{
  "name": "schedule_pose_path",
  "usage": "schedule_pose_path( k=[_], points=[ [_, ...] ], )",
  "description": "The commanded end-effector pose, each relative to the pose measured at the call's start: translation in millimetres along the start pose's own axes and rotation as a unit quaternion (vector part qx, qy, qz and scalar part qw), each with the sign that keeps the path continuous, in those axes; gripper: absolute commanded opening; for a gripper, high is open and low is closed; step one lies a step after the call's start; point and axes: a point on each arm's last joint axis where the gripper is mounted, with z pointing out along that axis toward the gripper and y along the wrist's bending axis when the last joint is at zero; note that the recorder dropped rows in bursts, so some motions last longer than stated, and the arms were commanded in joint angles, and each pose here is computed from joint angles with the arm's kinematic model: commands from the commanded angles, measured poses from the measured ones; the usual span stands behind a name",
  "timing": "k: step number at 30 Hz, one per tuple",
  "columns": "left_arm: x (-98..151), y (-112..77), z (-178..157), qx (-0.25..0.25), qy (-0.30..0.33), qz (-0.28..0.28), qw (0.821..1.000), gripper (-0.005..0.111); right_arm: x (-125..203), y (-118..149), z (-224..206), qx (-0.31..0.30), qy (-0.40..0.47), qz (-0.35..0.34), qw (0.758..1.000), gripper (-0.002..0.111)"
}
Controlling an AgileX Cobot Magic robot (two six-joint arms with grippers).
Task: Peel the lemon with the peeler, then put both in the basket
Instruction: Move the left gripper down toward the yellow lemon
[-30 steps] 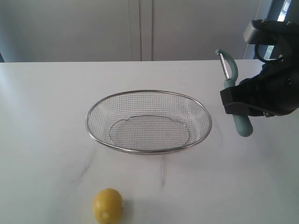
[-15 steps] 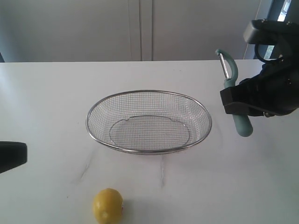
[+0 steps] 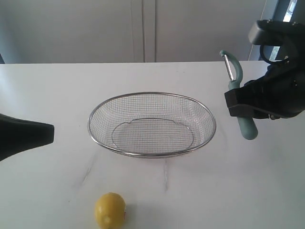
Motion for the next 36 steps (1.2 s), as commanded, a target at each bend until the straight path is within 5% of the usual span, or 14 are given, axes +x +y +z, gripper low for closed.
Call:
schedule_pose_path(
  k=[1,4,10,16,21,31,36],
  points=[
    [-11,15.1,23,-0.006,0.104,0.003,0.995,0.0,-3,1,-3,-0.001,-0.013,-0.004,1.0,0.0],
    [-18,14.5,45,-0.027,0.167,0.02,0.985,0.0,-3,1,-3,-0.001,-0.013,-0.004,1.0,0.0],
    [-28,-24.5,88,-0.071,0.233,0.103,0.964,0.0,-3,1,-3,-0.001,-0.013,-0.004,1.0,0.0],
    [-18,-37.5,104,-0.226,0.333,0.146,0.904,0.0,-3,1,-3,0.0,-0.013,-0.004,1.0,0.0],
    [-20,-37.6,102,-0.261,0.318,0.075,0.908,0.0,-3,1,-3,0.0,-0.013,-0.004,1.0,0.0],
    [-9,-42.1,111,-0.237,0.348,0.025,0.907,0.0,-3,1,-3,0.0,-0.013,-0.004,1.0,0.0],
    [0,-41.5,122,-0.231,0.37,0.003,0.9,0.021,-3,1,-3,0.0,-0.013,-0.004,1.0,0.0]
  ],
)
